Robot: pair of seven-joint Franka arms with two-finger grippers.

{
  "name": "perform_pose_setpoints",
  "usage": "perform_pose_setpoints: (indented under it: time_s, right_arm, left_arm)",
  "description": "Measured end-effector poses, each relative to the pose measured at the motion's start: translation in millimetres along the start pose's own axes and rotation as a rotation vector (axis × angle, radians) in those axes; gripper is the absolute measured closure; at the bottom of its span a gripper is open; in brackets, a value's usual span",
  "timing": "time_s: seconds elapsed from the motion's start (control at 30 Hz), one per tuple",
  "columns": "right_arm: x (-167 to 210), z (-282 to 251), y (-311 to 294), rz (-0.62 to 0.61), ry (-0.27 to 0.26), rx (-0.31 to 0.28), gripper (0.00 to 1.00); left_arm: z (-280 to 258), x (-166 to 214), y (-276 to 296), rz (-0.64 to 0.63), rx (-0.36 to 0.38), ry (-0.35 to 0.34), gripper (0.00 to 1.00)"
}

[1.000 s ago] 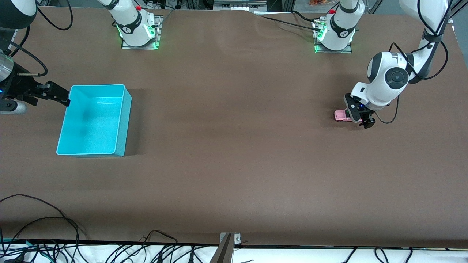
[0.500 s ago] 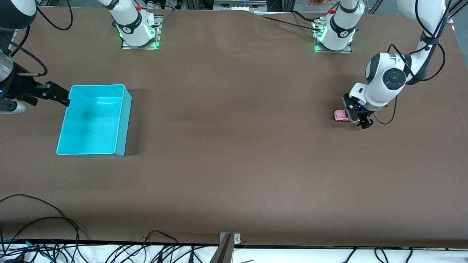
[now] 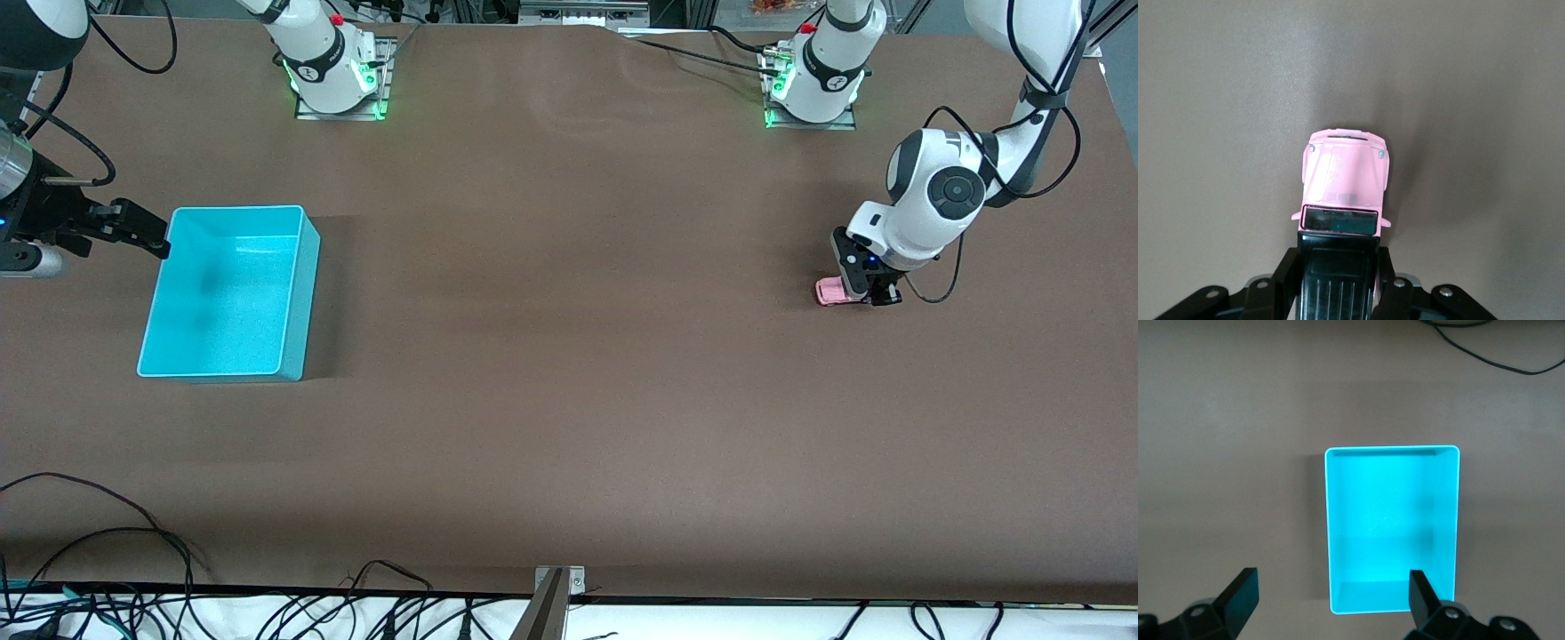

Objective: Wind and store pink jeep toy

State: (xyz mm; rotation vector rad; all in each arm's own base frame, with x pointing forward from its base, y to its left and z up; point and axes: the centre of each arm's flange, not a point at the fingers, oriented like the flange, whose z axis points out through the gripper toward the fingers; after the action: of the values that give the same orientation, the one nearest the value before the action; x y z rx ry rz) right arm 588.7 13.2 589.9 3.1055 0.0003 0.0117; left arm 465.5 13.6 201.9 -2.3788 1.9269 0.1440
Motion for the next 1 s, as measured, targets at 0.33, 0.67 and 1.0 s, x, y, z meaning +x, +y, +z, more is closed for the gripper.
perform_pose_setpoints:
  time_s: [0.33, 0.67, 1.0]
  right_arm:
    - [0, 0, 0, 0.0, 0.0, 0.0, 0.0]
    - [0, 0, 0, 0.0, 0.0, 0.0, 0.0]
    - [0, 0, 0, 0.0, 0.0, 0.0, 0.0]
  left_arm:
    - [-4, 19, 2, 0.042, 0.015, 0.005, 0.5]
    - [-11, 60, 11, 0.128, 0.03, 0.014, 0.5]
    - [-8, 64, 13, 0.16, 0.023, 0.012, 0.5]
